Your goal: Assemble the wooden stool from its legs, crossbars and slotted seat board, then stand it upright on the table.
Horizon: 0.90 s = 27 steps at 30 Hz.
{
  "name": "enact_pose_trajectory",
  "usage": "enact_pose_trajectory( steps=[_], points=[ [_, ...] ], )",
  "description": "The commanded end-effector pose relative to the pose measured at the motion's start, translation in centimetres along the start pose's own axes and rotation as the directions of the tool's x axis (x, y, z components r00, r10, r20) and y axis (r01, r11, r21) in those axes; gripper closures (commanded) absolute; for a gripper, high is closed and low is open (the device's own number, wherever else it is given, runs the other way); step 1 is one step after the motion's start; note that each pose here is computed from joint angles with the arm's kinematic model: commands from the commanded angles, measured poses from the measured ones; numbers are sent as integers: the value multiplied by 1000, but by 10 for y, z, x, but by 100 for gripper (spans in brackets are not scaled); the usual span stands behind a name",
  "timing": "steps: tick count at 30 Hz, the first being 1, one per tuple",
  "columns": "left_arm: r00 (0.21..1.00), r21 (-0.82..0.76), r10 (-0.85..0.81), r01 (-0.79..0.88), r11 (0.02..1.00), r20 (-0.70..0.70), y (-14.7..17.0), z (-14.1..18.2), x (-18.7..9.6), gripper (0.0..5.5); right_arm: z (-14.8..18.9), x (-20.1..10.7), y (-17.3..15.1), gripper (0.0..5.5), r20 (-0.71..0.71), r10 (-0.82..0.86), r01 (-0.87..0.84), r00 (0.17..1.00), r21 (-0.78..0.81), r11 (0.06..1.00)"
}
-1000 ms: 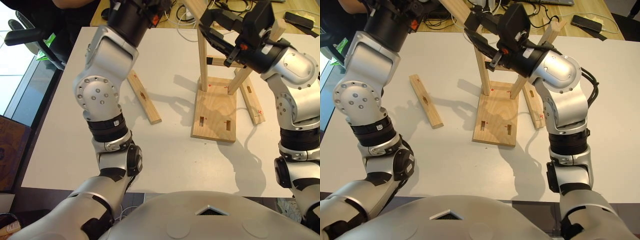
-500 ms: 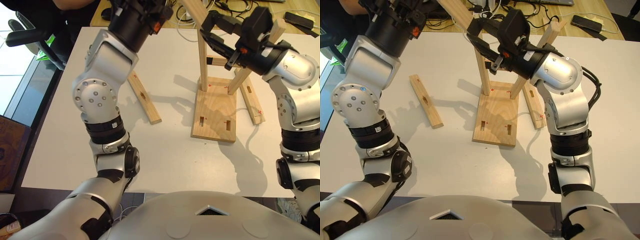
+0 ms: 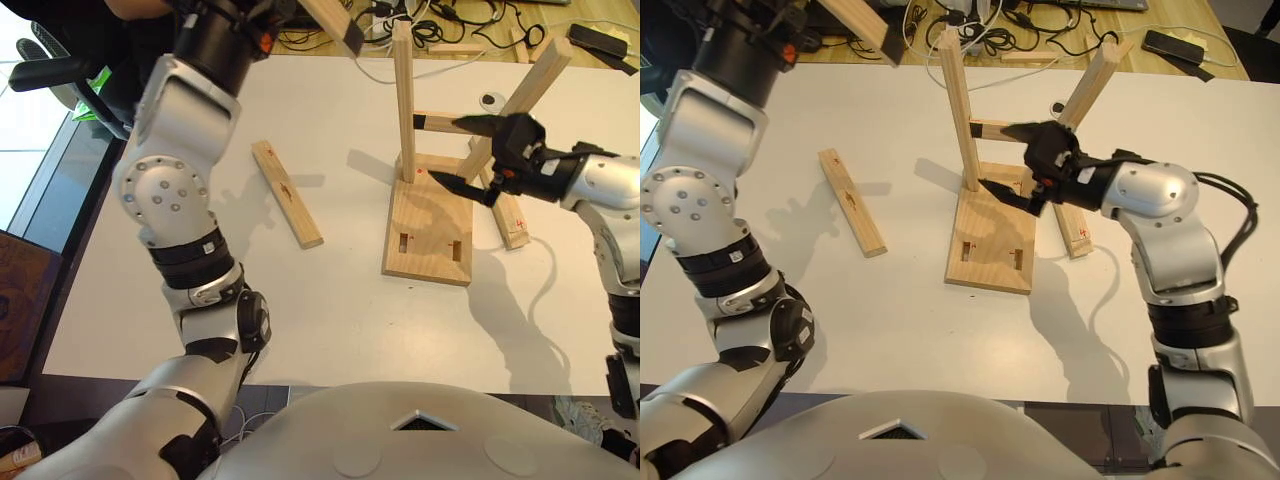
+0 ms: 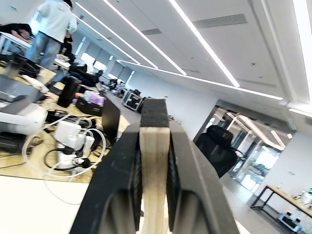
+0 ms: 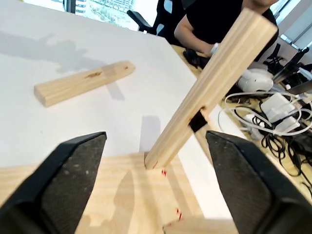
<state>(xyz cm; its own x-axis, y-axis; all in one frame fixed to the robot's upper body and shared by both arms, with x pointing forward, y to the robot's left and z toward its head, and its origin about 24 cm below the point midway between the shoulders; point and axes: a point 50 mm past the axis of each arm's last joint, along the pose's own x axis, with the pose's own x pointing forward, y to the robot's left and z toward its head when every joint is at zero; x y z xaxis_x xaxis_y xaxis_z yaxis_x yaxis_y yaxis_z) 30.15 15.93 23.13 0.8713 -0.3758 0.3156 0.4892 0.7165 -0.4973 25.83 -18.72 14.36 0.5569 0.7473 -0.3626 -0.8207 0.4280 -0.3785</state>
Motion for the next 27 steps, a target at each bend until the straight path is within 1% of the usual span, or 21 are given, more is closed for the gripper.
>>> enact_pose_trajectory(
  steps=[1,3,6,12,16,20,23,27],
  points=[
    [989,8,79,-79,997,-121,7,-18,-25,509,-7,-23,4,174,-56,10,-7,998,57,998],
    [972,11,133,-133,991,-192,9,-33,-40,509,-10,-27,6,174,-52,-18,24,998,108,994],
    [935,20,204,-207,978,-292,8,-56,-56,509,-16,-25,11,174,-27,-81,84,996,171,982],
    [878,47,280,-285,957,-389,9,-87,-67,509,-15,-13,18,174,2,-110,108,994,195,975],
    [821,163,319,-274,948,-474,15,-105,-74,509,-12,-9,16,174,21,-133,126,991,194,973],
    [765,269,387,-284,920,-514,27,-112,-83,509,-12,-6,15,174,25,-147,140,989,185,973],
    [728,328,446,-312,892,-520,36,-112,-90,509,-13,-3,16,174,28,-146,139,989,184,973],
    [705,397,498,-323,859,-504,45,-106,-93,509,-14,0,16,174,31,-161,153,987,175,973]
  ],
)
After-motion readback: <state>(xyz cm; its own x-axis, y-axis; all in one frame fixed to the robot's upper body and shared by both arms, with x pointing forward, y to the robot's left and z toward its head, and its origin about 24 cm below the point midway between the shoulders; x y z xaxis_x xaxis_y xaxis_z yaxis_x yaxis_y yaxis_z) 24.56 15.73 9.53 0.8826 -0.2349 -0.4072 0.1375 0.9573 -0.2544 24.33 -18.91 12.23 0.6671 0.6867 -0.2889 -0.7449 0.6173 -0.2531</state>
